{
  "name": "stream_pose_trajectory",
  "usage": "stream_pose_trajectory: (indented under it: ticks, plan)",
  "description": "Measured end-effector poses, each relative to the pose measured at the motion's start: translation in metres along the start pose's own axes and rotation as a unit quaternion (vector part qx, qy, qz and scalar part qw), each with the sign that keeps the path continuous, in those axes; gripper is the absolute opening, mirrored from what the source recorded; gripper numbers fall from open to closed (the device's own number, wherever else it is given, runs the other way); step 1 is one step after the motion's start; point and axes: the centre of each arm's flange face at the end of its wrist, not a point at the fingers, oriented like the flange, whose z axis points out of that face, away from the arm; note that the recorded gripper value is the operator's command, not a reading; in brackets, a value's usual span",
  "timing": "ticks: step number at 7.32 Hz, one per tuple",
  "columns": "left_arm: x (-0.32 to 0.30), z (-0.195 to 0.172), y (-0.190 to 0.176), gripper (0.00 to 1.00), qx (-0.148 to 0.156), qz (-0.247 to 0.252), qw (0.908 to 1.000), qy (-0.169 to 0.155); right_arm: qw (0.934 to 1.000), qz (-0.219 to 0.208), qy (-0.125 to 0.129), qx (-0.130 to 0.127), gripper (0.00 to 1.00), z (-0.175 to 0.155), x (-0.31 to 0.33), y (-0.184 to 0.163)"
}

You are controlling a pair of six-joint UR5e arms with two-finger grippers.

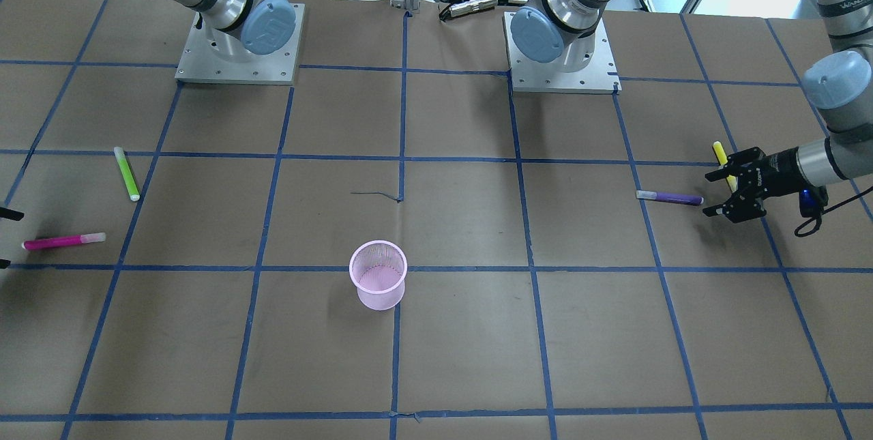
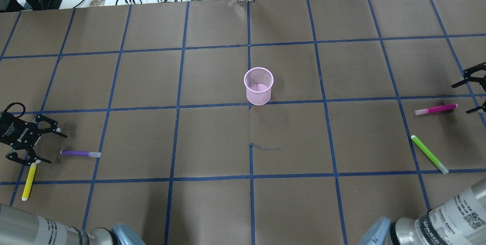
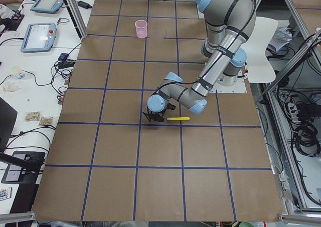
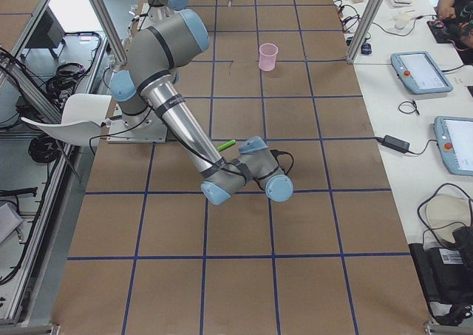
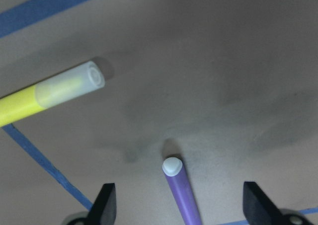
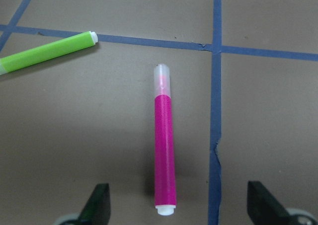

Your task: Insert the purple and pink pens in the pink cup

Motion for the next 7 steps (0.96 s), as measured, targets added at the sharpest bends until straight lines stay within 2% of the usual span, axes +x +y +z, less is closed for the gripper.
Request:
stream_pose_trajectory:
  ticks: [2, 4, 7]
  plan:
    - [-0.003, 0.009, -0.007, 0.77, -0.013, 0.002, 0.9999, 0.0, 0.9998, -0.002, -0.008, 0.017, 0.85, 0.014, -0.004, 0.002]
    - [-0.002, 0.013, -0.01, 0.67, -0.02, 0.003, 0.9998, 0.009, 0.9997, 0.0, -0.012, 0.022, 0.74, 0.021, -0.007, 0.003]
    - [0.001, 0.017, -0.013, 0.48, -0.025, 0.004, 0.9994, 0.023, 0.9998, 0.001, -0.012, 0.019, 0.66, 0.022, -0.007, 0.004]
